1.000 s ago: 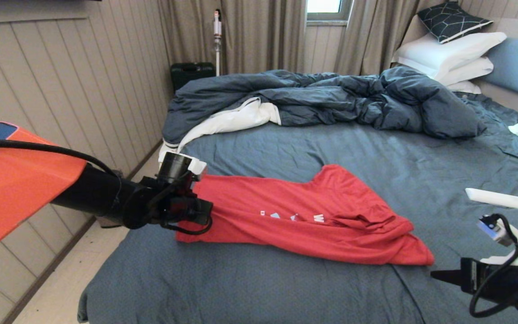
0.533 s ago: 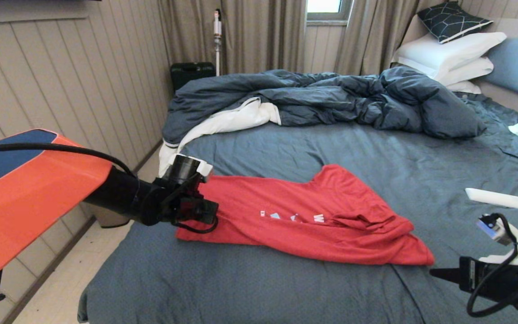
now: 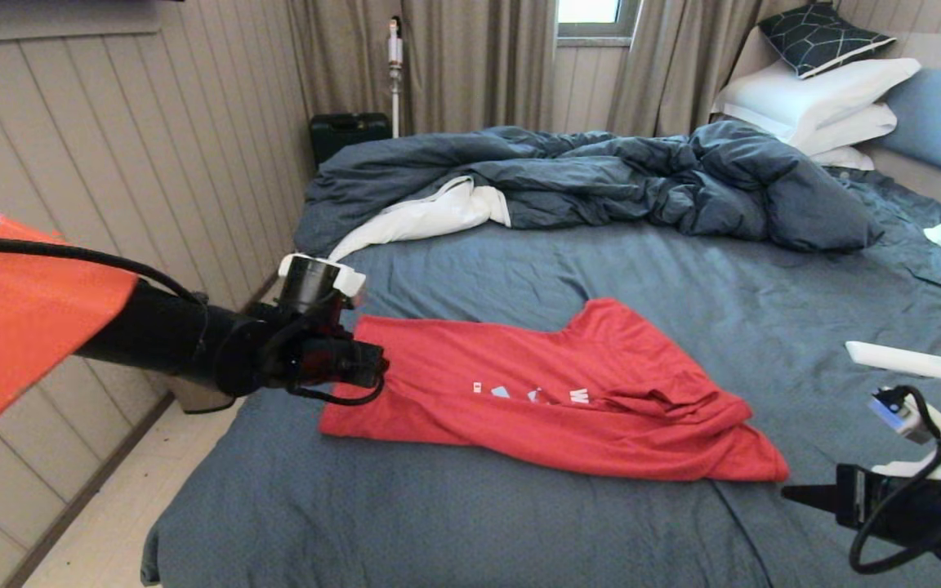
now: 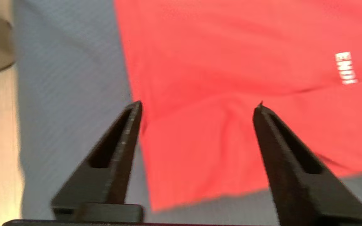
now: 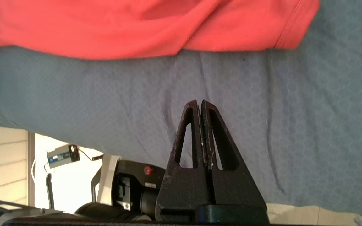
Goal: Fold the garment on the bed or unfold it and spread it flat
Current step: Fold the red T-shirt
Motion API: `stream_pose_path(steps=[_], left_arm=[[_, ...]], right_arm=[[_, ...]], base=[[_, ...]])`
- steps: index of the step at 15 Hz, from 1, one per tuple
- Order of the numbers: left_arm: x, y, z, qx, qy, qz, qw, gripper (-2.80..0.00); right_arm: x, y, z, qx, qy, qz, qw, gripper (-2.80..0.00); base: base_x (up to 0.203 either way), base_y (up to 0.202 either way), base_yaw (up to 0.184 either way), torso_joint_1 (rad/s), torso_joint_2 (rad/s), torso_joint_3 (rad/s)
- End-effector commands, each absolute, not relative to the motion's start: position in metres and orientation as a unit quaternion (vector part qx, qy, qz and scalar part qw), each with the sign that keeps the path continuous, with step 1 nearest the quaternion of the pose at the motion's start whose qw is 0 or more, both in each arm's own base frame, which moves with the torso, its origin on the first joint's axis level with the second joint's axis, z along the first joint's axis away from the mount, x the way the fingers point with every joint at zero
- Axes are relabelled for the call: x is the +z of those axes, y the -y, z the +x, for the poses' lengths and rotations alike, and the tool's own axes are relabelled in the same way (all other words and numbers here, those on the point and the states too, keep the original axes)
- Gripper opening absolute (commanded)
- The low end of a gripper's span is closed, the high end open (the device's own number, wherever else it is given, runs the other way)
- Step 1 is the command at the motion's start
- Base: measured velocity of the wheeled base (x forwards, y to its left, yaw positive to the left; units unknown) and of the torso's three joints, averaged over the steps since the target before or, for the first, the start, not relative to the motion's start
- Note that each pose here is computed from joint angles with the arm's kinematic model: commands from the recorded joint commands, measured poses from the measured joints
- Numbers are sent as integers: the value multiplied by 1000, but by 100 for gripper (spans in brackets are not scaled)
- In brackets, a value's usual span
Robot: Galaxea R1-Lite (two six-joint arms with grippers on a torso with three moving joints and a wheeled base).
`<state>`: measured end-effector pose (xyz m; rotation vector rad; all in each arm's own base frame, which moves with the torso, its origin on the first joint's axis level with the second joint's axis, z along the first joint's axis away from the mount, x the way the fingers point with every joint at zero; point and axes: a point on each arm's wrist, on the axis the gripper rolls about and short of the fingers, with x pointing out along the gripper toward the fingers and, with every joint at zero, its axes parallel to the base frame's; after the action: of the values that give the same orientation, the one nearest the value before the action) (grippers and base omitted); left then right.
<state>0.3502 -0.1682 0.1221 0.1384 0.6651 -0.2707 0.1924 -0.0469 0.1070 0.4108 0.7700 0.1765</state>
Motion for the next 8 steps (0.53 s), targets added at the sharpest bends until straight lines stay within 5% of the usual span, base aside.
stream_pose_path(steps=[1, 4, 8], left_arm=[[154, 156, 332, -127, -302, 47, 944, 0], [172, 122, 293, -117, -349, -22, 930, 0], [179, 59, 263, -127, -459, -159, 865, 0]], right_arm=[[110, 49, 192, 83, -365, 199, 906, -280], [125, 53, 194, 75, -336, 197, 918, -280], [153, 60, 214, 72, -315, 189, 927, -280]], base=[[0, 0, 0, 0, 0, 0], [0, 0, 0, 0, 0, 0], [0, 0, 0, 0, 0, 0]])
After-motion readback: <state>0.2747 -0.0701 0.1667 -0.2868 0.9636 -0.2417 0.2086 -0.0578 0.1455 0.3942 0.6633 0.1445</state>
